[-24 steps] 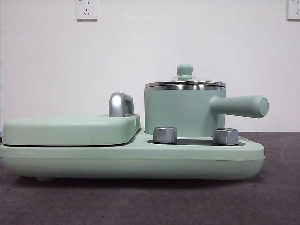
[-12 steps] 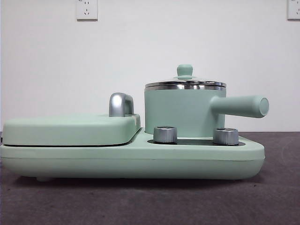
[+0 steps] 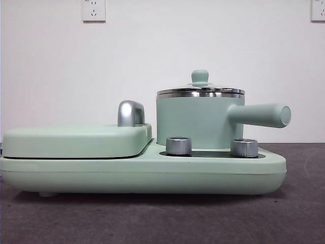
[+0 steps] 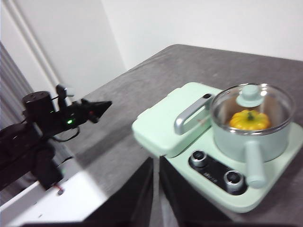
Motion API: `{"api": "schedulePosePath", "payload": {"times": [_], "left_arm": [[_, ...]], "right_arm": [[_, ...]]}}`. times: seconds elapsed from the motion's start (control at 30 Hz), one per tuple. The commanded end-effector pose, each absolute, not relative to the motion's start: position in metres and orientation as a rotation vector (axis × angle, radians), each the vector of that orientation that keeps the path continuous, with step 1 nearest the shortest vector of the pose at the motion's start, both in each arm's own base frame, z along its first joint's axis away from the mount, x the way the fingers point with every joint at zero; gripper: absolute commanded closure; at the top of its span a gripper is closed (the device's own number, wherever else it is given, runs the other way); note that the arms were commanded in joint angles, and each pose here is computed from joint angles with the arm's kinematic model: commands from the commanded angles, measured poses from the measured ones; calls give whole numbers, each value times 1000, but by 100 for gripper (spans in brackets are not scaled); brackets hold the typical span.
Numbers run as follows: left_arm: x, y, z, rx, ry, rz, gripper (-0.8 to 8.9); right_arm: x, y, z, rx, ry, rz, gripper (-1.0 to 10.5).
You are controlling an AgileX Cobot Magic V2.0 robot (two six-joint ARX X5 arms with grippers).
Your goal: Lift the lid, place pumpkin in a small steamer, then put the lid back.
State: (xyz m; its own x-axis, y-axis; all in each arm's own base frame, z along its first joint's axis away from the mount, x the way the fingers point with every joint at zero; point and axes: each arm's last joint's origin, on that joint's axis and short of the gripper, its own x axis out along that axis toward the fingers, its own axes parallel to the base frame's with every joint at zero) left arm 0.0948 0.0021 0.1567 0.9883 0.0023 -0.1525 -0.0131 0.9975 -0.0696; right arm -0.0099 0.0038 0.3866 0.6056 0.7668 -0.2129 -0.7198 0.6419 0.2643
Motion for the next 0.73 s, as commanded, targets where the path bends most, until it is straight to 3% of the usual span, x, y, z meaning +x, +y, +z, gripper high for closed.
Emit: {"api": "schedulePosePath", "payload": {"times": [0.03, 0.2, 0.43, 0.73], "left_arm": [[96, 2, 150, -58, 177, 13, 808], [96, 2, 150, -58, 177, 13, 808], [96, 2, 150, -58, 177, 13, 808], [96, 2, 150, -58, 177, 13, 808]], "right_arm": [[-2, 8, 385, 152, 277, 773, 929], [35, 18, 361, 119, 79, 561, 929], [86, 12, 293, 94, -146, 334, 929], [96, -2, 213, 108, -61, 89, 929]]}}
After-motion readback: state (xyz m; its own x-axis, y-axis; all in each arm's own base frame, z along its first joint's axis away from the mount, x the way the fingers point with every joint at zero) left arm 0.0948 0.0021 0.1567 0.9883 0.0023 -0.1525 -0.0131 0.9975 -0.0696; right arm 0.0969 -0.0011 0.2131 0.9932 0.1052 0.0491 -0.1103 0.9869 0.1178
